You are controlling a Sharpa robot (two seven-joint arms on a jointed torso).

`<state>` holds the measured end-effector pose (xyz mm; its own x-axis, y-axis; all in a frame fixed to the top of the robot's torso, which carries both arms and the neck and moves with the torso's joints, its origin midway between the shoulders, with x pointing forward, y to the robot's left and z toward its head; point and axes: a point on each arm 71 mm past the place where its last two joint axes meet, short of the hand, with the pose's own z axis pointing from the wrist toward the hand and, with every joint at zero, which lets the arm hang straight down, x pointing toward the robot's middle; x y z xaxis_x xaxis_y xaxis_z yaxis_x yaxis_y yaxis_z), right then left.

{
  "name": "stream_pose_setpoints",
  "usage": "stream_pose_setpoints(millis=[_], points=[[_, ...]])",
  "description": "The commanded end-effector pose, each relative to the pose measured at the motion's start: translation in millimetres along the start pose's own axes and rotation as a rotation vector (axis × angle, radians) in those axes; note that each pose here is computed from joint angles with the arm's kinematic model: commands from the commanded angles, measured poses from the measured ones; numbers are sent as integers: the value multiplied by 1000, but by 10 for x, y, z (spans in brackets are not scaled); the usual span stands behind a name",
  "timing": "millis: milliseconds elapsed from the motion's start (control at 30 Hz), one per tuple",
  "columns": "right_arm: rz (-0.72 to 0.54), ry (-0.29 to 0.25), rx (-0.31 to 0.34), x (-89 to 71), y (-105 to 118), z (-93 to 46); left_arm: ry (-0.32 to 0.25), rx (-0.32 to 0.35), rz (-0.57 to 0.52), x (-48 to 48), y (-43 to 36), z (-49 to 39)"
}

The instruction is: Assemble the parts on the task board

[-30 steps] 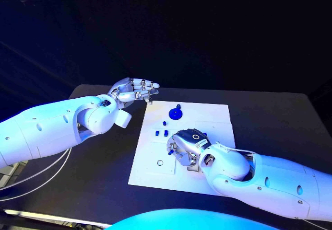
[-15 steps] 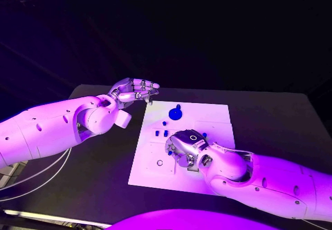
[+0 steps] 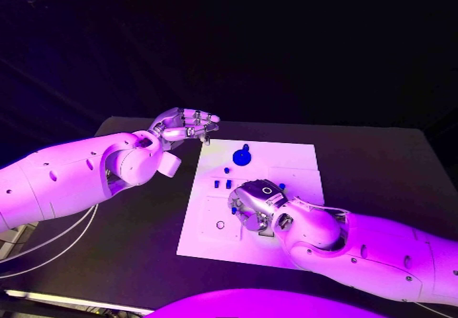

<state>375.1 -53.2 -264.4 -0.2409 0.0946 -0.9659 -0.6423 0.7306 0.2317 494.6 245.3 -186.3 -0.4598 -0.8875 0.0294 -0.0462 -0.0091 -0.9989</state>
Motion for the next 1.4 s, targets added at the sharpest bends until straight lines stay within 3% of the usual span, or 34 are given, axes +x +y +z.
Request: stream_pose_setpoints(millis=[33, 400, 600, 967, 1400], points=[[18, -23, 9, -1, -27, -15, 26, 1, -4, 28, -7, 3], [56, -91, 11, -96, -82, -162, 27, -1, -3, 25, -5, 0], [78, -102, 45, -263, -219, -315, 26, -1, -3, 18, -6, -8], [37, 25, 154, -623, -709, -503, 23, 0, -2, 0, -7, -26], [12, 85, 207, -626, -940, -483, 27, -2, -3, 9, 4, -15]])
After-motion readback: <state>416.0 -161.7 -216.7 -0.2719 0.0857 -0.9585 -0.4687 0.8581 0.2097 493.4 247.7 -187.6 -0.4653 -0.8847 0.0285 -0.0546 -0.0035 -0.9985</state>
